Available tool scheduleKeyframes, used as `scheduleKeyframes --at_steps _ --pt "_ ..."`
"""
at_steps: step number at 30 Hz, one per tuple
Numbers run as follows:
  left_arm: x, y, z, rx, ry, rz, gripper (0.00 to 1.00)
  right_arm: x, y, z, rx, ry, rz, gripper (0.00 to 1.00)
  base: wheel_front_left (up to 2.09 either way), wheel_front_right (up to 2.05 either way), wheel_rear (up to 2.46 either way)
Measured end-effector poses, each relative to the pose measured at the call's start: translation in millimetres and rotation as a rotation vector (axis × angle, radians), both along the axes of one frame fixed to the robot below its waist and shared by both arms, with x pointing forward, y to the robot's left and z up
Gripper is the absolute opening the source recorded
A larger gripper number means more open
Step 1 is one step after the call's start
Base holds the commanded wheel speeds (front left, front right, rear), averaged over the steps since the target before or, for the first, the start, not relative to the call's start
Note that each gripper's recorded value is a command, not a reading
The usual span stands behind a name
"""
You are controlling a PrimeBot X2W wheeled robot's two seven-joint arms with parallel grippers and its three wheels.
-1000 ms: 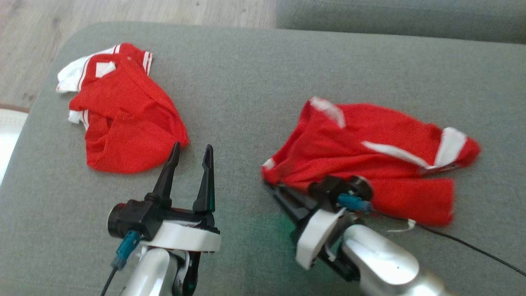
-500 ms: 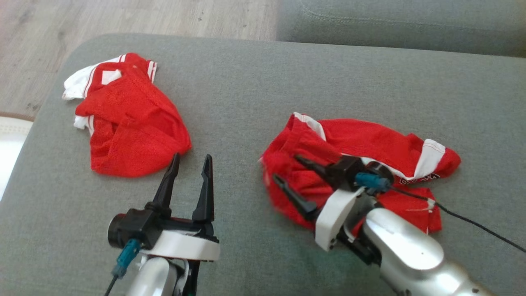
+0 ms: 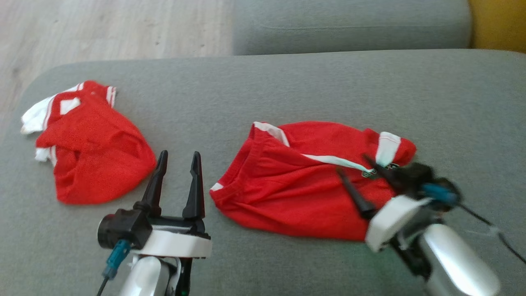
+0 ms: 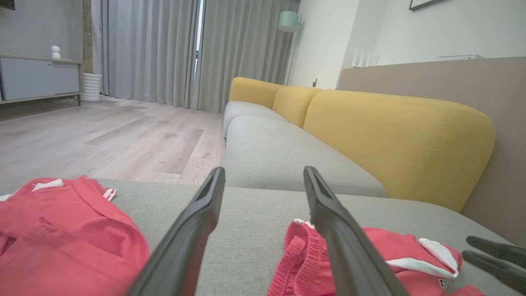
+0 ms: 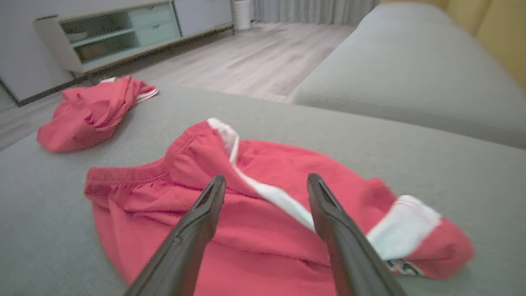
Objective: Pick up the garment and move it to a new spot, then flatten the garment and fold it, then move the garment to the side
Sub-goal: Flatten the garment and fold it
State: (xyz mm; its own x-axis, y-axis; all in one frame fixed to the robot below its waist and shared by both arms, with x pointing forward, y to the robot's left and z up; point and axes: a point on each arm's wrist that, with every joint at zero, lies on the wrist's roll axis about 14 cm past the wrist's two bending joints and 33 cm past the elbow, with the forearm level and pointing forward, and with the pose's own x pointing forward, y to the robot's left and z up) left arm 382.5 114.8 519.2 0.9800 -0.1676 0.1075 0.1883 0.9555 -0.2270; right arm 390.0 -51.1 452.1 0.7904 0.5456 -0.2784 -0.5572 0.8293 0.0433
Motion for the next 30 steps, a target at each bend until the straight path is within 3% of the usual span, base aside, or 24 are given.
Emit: scheduleKeyframes --at_steps 6,12,19,25,30 --pt "4.4 -12.7 7.0 -0.006 -0.022 -0.036 1.00 6.8 -59.2 31.0 0.082 -0.147 -0.239 1.00 0.00 0.00 0.00" --pt "8.2 -18.2 0.9 -0.009 -0.005 -0.055 1.00 -5.5 -77.1 16.4 0.115 -0.128 -0.365 1.00 0.00 0.00 0.00" --pt "10.9 -18.5 -10.7 -0.002 0.024 -0.065 1.00 10.1 -95.6 5.7 0.050 -0.104 -0.423 1.00 0.00 0.00 0.00" --pt "14.6 -10.2 -21.2 0.003 0.054 -0.042 1.00 50.7 -112.4 -7.9 -0.030 -0.029 -0.473 1.00 0.00 0.00 0.00" --pt "18.4 -3.2 -21.9 0.006 0.055 -0.029 1.00 75.8 -100.9 -29.7 -0.075 0.070 -0.448 1.00 0.00 0.00 0.00"
